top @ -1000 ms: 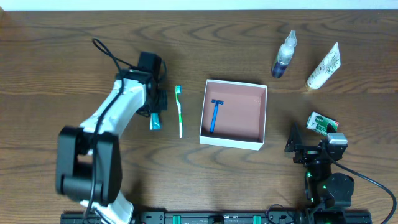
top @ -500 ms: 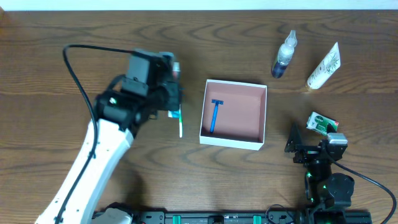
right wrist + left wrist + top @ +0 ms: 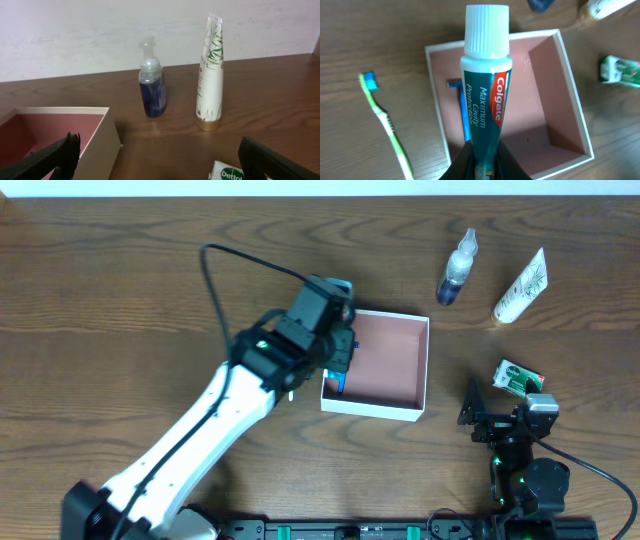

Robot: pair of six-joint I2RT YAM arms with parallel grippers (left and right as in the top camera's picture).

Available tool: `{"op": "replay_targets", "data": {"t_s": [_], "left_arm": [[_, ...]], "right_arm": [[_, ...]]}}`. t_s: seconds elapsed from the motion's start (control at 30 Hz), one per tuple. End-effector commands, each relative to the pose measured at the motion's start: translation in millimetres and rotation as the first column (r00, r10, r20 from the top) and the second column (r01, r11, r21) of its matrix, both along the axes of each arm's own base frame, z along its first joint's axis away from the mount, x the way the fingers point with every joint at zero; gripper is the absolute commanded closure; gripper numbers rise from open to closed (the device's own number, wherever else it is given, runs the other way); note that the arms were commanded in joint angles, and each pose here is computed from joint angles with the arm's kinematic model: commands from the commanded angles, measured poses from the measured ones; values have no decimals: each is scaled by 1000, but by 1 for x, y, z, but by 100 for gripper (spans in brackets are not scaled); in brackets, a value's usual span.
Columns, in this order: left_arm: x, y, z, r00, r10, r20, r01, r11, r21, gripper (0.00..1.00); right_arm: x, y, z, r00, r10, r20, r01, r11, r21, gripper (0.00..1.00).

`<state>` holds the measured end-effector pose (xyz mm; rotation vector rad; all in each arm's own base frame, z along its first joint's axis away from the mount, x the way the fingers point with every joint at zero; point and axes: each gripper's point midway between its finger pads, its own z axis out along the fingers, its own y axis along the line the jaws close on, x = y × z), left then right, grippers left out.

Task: Pack container
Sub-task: 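Lift the toothpaste tube and carry it over the box, then lower the toothpaste into the box beside the razor and release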

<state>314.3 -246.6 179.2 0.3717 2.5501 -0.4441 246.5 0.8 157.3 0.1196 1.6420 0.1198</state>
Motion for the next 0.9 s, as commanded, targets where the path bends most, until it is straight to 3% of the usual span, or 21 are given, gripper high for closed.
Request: {"op": "replay_targets", "data": {"t_s": [0.0,0.33,0.87], "left_arm": [[11,-2,-15,997,71,-19,-71,997,30,87],[16,-3,-70,987,114,-118,-100,988,121,88],[29,-5,-83,987,132,-92,-119,984,135,88]], "right_arm": [[0,-1,0,1000,-1,0,1,1000,-10,1],[0,-1,0,1000,-1,0,1,1000,-10,1],[0,-1,0,1000,-1,0,1,1000,-10,1]]}}
